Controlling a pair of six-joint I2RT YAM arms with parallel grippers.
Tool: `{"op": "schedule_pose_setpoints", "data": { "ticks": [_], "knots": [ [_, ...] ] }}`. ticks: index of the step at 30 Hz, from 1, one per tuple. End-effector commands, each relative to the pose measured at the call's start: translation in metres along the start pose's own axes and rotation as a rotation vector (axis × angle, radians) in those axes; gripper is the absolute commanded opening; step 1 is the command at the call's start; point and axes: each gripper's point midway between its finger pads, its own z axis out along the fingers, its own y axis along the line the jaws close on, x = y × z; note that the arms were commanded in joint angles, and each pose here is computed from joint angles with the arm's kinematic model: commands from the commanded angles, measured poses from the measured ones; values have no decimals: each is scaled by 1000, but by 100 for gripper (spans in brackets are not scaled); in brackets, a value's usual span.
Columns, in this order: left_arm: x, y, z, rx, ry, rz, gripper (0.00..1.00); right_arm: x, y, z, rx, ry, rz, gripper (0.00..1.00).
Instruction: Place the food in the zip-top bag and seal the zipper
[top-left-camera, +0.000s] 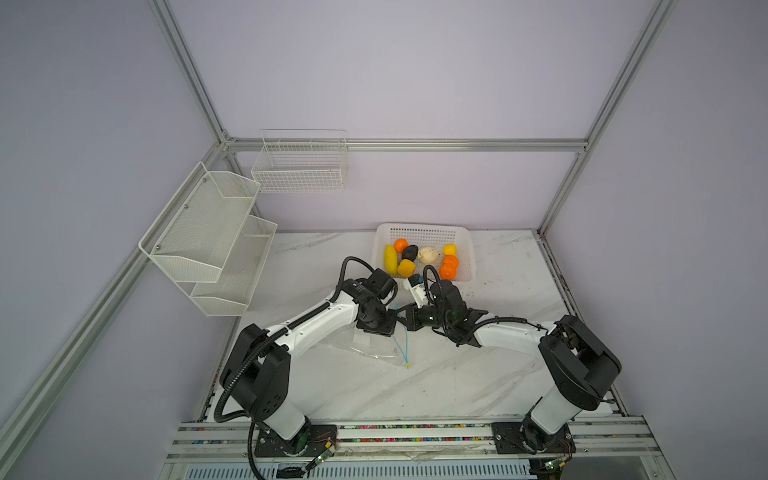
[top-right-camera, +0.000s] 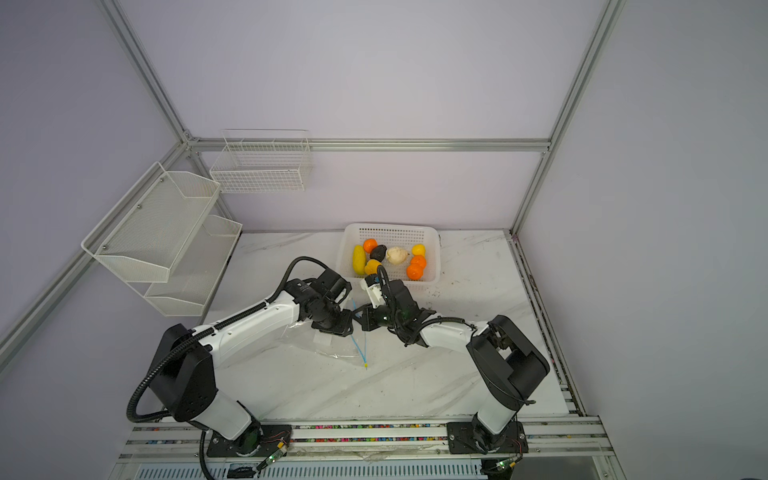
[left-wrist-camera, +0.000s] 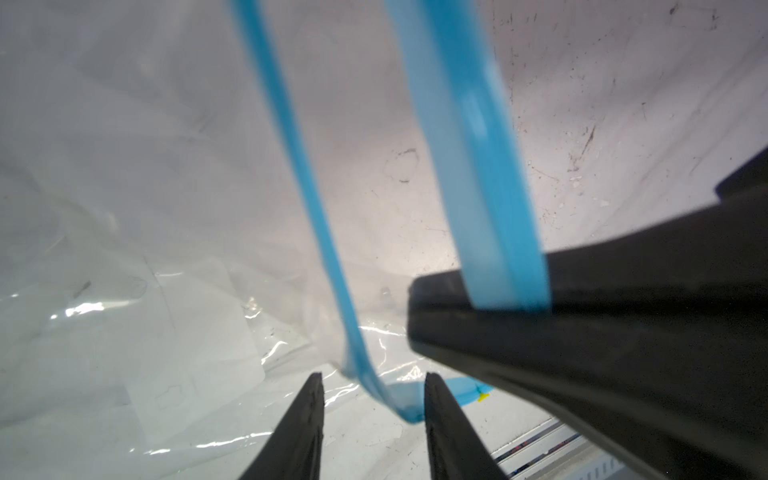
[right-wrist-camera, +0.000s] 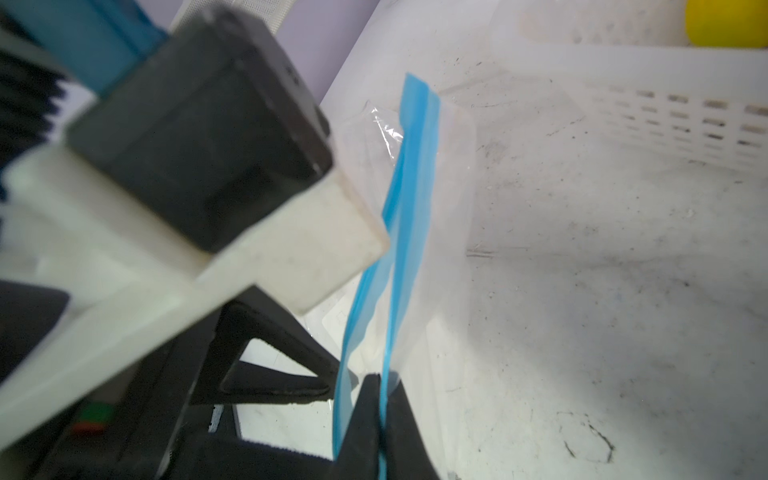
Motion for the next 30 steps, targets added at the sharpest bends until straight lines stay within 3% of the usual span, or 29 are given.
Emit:
{"op": "schedule_pose_setpoints", "data": {
  "ticks": [1, 7, 20, 24, 30],
  "knots": [
    [-18, 5, -23, -42, -92, 9, 35, -5, 3, 4, -13, 4, -15, 8],
    [-24, 7, -31, -56, -127, -8, 33, -2, 0, 7, -12, 14, -10, 9],
    [-14, 13, -32, -46, -170, -68, 13, 0, -2, 10, -11, 25, -16, 9],
    [-13, 14, -29, -49, -161, -63, 16, -1, 0, 11, -15, 24, -18, 9],
    [-13, 0, -24, 19, -148, -54, 33, 0, 0, 9, -13, 22, -17, 9]
  ]
}}
